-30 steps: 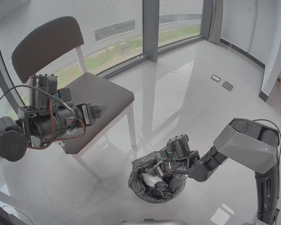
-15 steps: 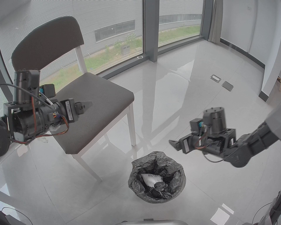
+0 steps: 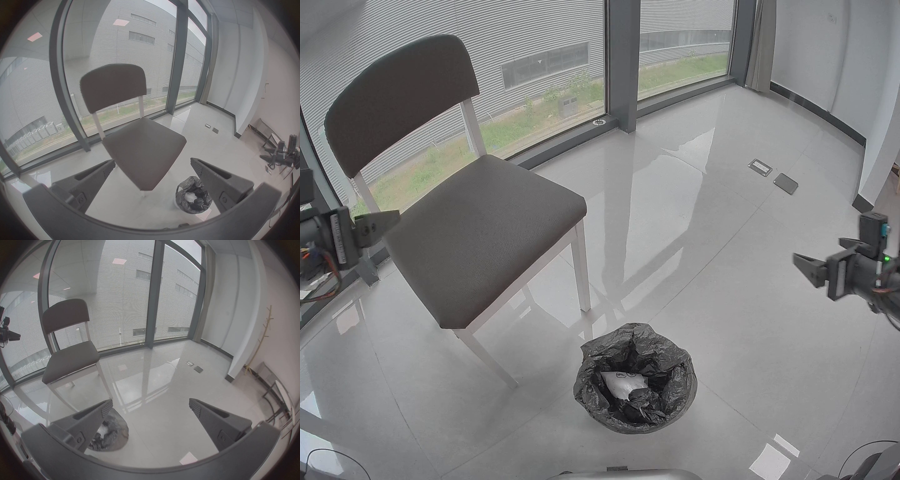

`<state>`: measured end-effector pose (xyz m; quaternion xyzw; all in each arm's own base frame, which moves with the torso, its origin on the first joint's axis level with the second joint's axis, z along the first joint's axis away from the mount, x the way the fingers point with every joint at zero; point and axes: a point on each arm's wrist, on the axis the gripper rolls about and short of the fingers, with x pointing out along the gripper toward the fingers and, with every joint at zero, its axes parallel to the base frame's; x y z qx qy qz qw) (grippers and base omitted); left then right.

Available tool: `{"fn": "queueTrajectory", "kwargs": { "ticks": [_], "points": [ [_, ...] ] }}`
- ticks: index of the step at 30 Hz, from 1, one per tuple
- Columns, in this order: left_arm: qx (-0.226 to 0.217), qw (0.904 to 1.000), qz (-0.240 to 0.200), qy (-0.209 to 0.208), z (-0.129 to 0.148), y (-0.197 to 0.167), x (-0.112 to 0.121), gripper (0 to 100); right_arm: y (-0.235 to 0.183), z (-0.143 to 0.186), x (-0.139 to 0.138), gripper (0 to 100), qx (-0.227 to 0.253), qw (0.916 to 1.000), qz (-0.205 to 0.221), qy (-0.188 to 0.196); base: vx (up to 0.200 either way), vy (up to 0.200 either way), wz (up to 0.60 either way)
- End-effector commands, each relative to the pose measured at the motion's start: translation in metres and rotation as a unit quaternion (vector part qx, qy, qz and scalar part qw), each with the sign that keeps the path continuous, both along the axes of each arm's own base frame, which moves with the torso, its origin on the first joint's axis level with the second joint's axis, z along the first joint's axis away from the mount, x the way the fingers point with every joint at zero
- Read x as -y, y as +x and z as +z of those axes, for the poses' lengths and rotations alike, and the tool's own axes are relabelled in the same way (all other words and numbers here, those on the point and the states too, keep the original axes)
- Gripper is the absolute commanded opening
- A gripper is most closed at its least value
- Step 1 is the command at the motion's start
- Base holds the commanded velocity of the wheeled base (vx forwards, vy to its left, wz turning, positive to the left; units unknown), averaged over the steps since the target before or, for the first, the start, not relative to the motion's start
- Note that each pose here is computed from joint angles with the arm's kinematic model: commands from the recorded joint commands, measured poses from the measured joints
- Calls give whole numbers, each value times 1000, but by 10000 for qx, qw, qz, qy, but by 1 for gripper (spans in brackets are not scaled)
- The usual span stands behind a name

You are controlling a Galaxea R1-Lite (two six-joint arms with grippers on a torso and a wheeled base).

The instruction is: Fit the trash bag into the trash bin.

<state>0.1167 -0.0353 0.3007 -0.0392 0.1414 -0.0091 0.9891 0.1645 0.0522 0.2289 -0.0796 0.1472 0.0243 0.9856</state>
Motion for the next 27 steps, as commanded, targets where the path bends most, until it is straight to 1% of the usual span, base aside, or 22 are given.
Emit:
{"fn": "queueTrajectory", "kwargs": {
  "ticks": [1, 2, 3, 6, 9, 11, 13, 16, 17, 19, 21, 22, 23, 25, 26, 27],
  "points": [
    [644, 9953, 724, 79, -7, -157, -57, 100, -197, -2, 67, 100, 472, 9930, -1072, -157, 0, 0, 0],
    [634, 9934, 951, 104, -13, -175, -59, 100, -217, -7, 69, 100, 387, 9907, -1294, -179, 0, 0, 0],
    [611, 9924, 1064, 118, -16, -182, -59, 100, -225, -11, 69, 100, 356, 9897, -1377, -189, 0, 0, 0],
    [635, 9886, 1362, 124, -26, -206, -59, 100, -245, -27, 70, 100, 374, 9898, -1367, -156, 0, 0, 0],
    [640, 9858, 1544, 134, -33, -228, -58, 100, -258, -43, 70, 100, 330, 9888, -1446, -157, 0, 0, 0],
    [639, 9841, 1649, 141, -36, -241, -57, 100, -269, -50, 66, 100, 187, 9855, -1674, -182, 0, 0, 0],
    [674, 9830, 1703, 132, -37, -248, -56, 100, -278, -56, 63, 100, 61, 9835, -1800, -153, 0, 0, 0],
    [740, 9816, 1757, 118, -39, -254, -55, 100, -283, -68, 62, 100, 196, 9848, -1727, -5, 0, 0, 0],
    [807, 9809, 1766, 101, -40, -257, -55, 100, -279, -83, 60, 100, 285, 9860, -1642, 111, 0, 0, 0],
    [881, 9804, 1760, 81, -41, -259, -55, 100, -267, -89, 59, 100, 415, 9834, -1731, 355, 0, 0, 0],
    [991, 9800, 1724, 45, -44, -263, -55, 100, -250, -94, 58, 100, 749, 9793, -1746, 699, 0, 0, 0],
    [998, 9799, 1725, 42, -44, -264, -55, 100, -247, -96, 58, 100, 781, 9789, -1741, 729, 0, 0, 0],
    [1071, 9798, 1688, 16, -46, -267, -55, 100, -229, -107, 58, 100, 954, 9785, -1654, 777, 0, 0, 0],
    [1115, 9796, 1674, 2, -51, -270, -55, 100, -211, -122, 58, 100, 1199, 9770, -1569, 803, 0, 0, 0],
    [1129, 9793, 1680, 7, -53, -271, -55, 100, -204, -129, 58, 100, 1336, 9759, -1535, 783, 0, 0, 0],
    [1158, 9785, 1709, 10, -56, -273, -54, 100, -196, -139, 58, 100, 1435, 9758, -1500, 682, 0, 0, 0]
  ]
}}
